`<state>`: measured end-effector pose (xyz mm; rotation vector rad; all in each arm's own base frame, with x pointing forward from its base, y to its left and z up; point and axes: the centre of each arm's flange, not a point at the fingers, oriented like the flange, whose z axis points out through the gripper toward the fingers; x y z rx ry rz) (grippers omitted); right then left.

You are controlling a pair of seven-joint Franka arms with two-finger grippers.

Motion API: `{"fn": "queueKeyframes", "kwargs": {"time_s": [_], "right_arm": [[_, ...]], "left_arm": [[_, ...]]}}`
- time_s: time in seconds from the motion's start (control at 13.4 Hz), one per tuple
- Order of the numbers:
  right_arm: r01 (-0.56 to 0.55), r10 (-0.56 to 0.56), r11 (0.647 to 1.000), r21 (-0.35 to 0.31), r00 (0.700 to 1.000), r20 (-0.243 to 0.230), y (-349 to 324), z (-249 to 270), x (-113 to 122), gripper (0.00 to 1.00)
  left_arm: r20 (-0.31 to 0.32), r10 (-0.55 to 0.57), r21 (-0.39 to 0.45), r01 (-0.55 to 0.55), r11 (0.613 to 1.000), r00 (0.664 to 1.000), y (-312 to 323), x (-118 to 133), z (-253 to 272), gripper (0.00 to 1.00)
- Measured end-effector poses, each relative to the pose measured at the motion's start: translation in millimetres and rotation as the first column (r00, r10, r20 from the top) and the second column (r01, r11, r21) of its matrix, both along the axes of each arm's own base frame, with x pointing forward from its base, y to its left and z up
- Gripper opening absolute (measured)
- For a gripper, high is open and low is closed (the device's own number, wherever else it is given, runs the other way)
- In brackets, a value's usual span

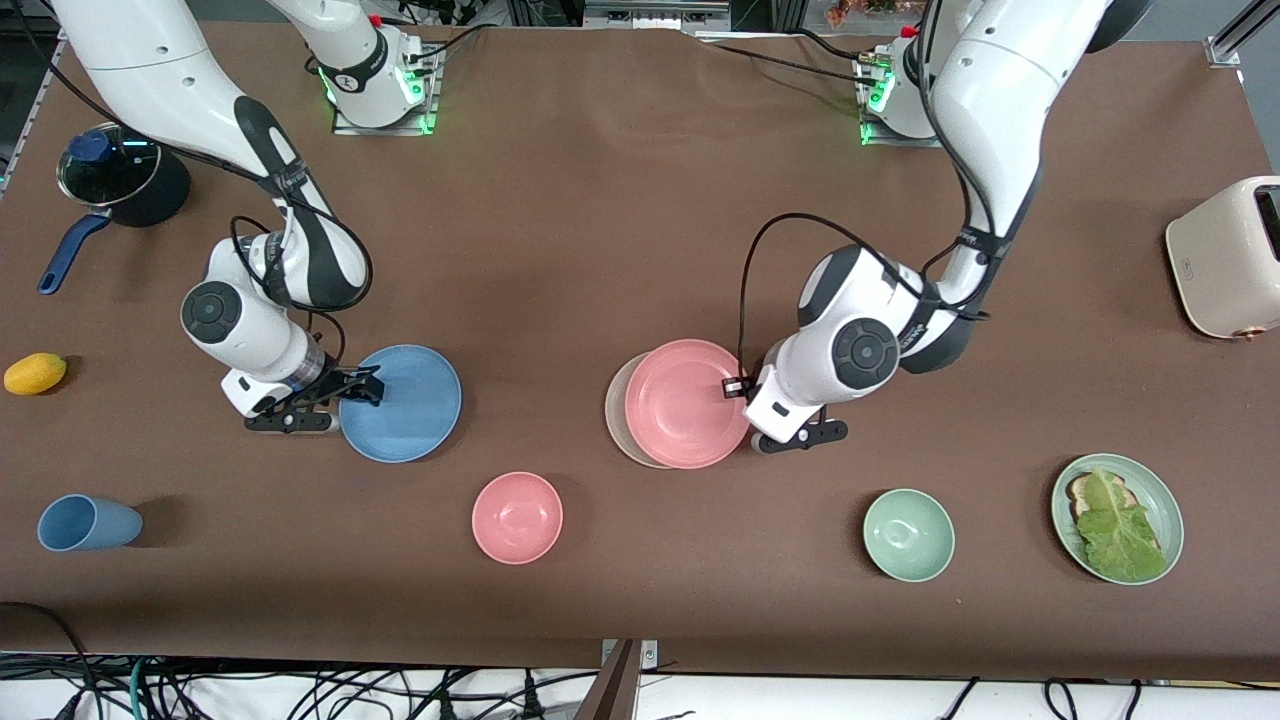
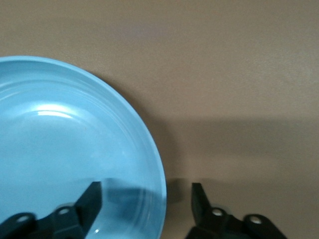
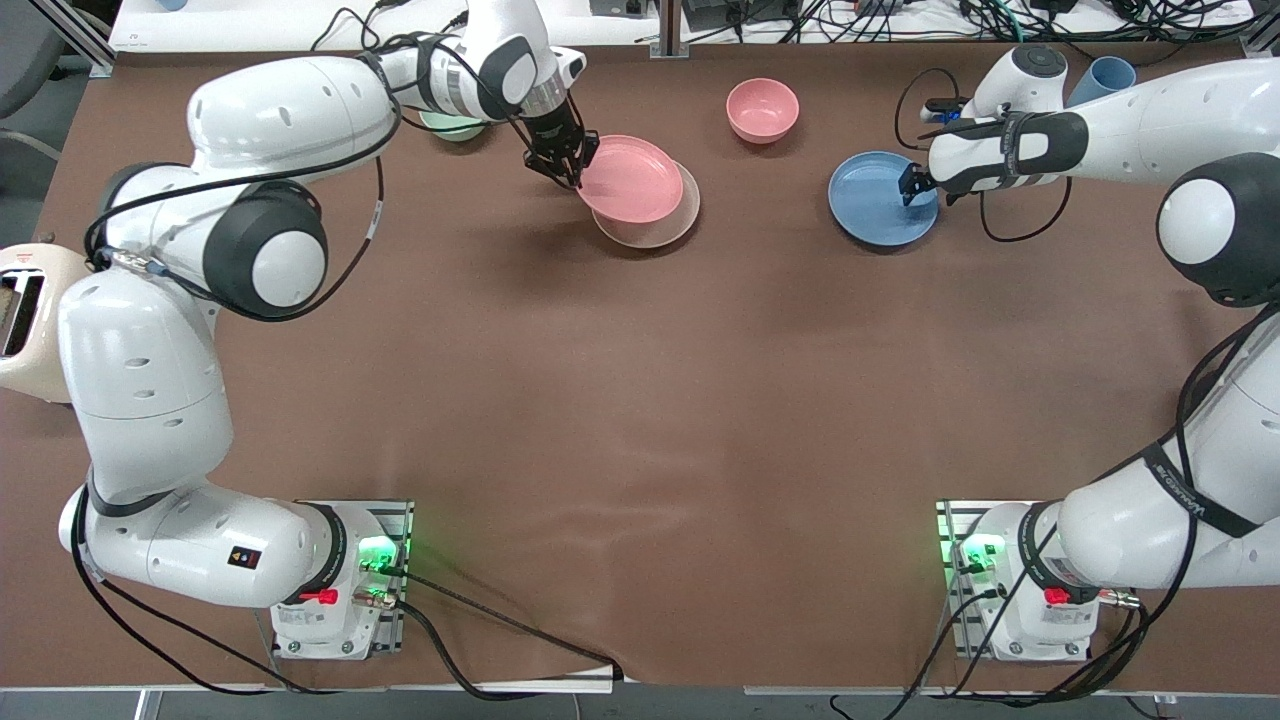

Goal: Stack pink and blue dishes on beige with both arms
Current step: 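Release the pink plate while the right gripper grasps the blue plate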

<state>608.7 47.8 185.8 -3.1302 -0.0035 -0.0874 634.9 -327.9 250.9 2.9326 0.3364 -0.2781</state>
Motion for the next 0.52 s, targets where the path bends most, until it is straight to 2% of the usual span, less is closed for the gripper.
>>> {"fn": "queueKeyframes", "kwargs": {"time_s": [0.07, 0.15, 0.22, 0.45, 0.52], "right_arm": [[0.001, -0.001, 1.000, 0.000, 1.000, 0.000, -0.8, 0.0, 0.2, 0.79], [0.001, -0.001, 1.000, 0.000, 1.000, 0.001, -0.8, 0.1, 0.3, 0.69], [0.001, -0.001, 1.000, 0.000, 1.000, 0.002, -0.8, 0.7, 0.8, 0.55], [0.001, -0.001, 1.000, 0.000, 1.000, 0.008, -0.7, 2.8, 2.9, 0.18], [0.000, 0.000, 1.000, 0.001, 1.000, 0.015, -0.3, 7.9, 4.6, 0.11]], "left_arm": [[0.004, 0.005, 0.003, -0.005, 1.000, 1.000, -1.2, 1.3, -5.8, 0.06], [0.010, 0.010, 0.002, -0.010, 1.000, 1.000, -0.7, 3.7, -7.9, 0.06], [0.016, 0.012, 0.002, -0.012, 1.000, 1.000, 0.2, 6.0, -6.2, 0.12], [0.049, 0.015, 0.000, -0.015, 1.000, 0.999, 2.4, 15.5, 7.4, 0.42], [0.057, 0.015, 0.005, -0.015, 1.000, 0.998, 4.1, 17.4, 10.9, 0.53]]}}
